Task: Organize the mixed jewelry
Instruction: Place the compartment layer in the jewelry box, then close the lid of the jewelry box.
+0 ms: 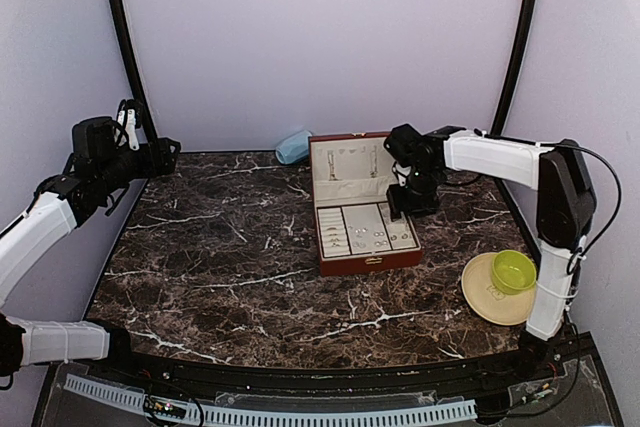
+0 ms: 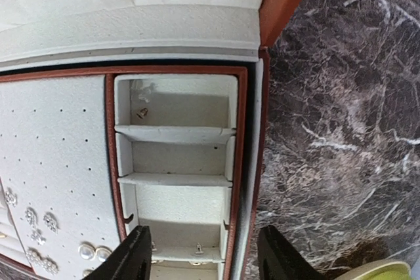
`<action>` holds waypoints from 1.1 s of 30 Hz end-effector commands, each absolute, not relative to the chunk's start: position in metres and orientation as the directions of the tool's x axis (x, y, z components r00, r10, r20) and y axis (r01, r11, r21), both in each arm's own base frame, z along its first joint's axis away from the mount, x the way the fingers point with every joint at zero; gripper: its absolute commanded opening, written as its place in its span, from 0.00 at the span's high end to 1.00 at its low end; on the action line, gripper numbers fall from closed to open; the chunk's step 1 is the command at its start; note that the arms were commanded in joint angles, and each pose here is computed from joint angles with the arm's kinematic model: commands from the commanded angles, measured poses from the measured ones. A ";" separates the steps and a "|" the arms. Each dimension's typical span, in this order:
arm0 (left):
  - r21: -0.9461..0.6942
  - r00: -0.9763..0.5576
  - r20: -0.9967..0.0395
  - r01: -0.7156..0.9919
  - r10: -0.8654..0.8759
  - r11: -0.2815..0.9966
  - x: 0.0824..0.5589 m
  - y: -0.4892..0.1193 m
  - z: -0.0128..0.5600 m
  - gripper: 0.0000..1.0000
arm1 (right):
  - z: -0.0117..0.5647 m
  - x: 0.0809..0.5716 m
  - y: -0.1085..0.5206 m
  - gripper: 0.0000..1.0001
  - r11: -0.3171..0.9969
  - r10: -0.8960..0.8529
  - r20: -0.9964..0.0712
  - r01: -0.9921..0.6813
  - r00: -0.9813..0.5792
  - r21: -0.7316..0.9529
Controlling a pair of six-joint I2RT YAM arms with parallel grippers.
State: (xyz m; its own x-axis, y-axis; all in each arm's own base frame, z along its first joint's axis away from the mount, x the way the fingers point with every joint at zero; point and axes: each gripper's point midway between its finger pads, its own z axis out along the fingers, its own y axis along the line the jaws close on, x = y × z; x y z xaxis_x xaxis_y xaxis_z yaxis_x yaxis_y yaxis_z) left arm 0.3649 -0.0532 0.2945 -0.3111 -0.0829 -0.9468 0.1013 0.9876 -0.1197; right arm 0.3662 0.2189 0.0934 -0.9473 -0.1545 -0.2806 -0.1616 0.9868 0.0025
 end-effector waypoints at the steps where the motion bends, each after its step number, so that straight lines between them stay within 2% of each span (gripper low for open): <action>1: -0.103 -0.283 -0.957 0.111 -0.067 0.989 0.362 -0.052 0.300 0.02 | 0.125 0.369 0.200 0.38 0.993 -0.118 -0.370 -0.117 -0.922 -0.024; 6: -0.077 -0.298 -0.954 0.191 -0.016 0.979 0.362 -0.065 0.293 0.03 | 0.147 0.359 0.181 0.27 0.996 -0.061 -0.453 -0.085 -0.889 0.033; 10: -0.105 -0.289 -0.957 0.310 -0.011 0.945 0.362 -0.087 0.288 0.09 | 0.163 0.363 0.176 0.16 0.974 0.014 -0.540 -0.110 -0.841 0.197; 14: -0.176 -0.289 -0.957 0.469 -0.038 0.865 0.363 -0.128 0.292 0.11 | 0.191 0.383 0.179 0.12 0.902 0.117 -0.640 -0.189 -0.759 0.389; 18: -0.229 -0.289 -0.956 0.610 -0.057 0.759 0.364 -0.184 0.303 0.11 | 0.217 0.411 0.176 0.10 0.831 0.208 -0.697 -0.251 -0.687 0.496; 22: -0.287 -0.286 -0.952 0.705 -0.110 0.648 0.378 -0.236 0.319 0.11 | 0.242 0.441 0.178 0.09 0.796 0.239 -0.742 -0.311 -0.626 0.519; 23: -0.347 -0.339 -0.930 0.687 -0.141 0.638 0.390 -0.243 0.309 0.11 | 0.244 0.448 0.177 0.09 0.797 0.244 -0.747 -0.311 -0.619 0.518; 24: -0.368 -0.342 -0.924 0.681 -0.170 0.633 0.399 -0.247 0.320 0.12 | 0.246 0.454 0.179 0.03 0.788 0.245 -0.747 -0.322 -0.619 0.525; 25: -0.424 -0.390 -0.899 0.659 -0.200 0.621 0.414 -0.255 0.316 0.12 | 0.246 0.462 0.177 0.02 0.783 0.252 -0.745 -0.322 -0.617 0.531; 33: -0.570 -0.517 -0.822 0.727 -0.241 0.383 0.461 -0.322 0.303 0.14 | 0.263 0.501 0.196 0.02 0.723 0.217 -0.785 -0.445 -0.581 0.529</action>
State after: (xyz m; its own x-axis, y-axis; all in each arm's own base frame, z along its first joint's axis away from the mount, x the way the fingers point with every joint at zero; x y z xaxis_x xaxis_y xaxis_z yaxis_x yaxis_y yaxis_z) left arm 0.4564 -0.2875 0.2867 -0.4764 -0.2025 -0.8556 0.6647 0.5539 -0.5013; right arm 0.4830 0.1808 0.2298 -0.6493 0.2372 -0.7226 -0.3153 0.7806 0.5396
